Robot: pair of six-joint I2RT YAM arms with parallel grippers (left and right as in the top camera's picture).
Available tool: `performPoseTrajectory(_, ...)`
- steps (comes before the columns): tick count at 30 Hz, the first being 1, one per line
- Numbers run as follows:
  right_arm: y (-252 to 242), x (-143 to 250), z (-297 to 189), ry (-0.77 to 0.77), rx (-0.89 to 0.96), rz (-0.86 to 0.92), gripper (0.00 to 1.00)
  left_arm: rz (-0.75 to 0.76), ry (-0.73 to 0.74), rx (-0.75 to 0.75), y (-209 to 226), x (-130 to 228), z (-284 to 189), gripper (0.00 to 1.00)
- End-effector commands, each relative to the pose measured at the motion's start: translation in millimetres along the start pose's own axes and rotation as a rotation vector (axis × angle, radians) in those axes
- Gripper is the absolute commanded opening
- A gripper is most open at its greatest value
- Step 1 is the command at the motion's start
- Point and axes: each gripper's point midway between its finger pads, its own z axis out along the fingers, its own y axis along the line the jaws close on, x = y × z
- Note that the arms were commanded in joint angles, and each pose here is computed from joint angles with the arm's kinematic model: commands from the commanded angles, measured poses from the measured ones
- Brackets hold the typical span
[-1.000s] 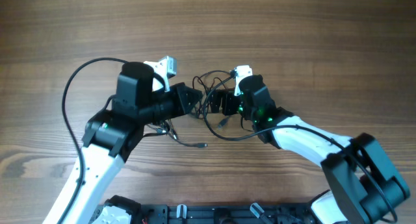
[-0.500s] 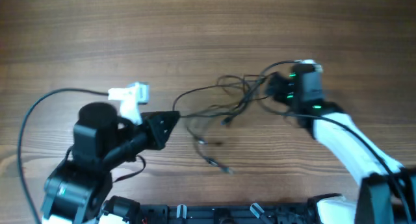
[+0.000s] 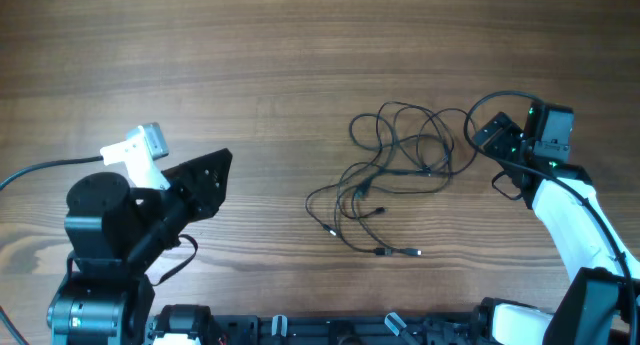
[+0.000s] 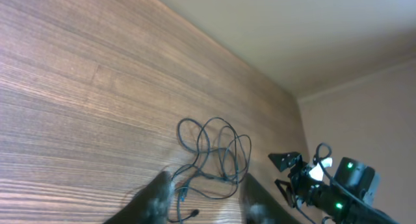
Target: Untangle cables
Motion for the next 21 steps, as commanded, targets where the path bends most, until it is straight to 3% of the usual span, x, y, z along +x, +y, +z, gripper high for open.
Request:
performPoseTrajectory(1,38,13,-4,0.074,-0.212,-0.139,1.0,-0.042,0.064,0.013,-3,6,12,0.56)
performPoseTrajectory(2,50,15,-7,0.085,-0.283,-0.178,1.0,-0.061,0.086,0.006,-1,8,17,0.65)
performPoseTrajectory(7,124,45,-54,0.15,-0.802,-0.468,0.99,-0.083,0.246,-0.015,-1,30,69,0.85)
performPoseTrajectory(12,134,78,-43,0.156,-0.727,-0.658,0.73,-0.103,0.362,-0.024,-2,54,125,0.94)
performPoseTrajectory(21,128,135,6,0.225,-0.509,-0.875,0.72,-0.165,0.452,-0.107,20,76,150,1.0)
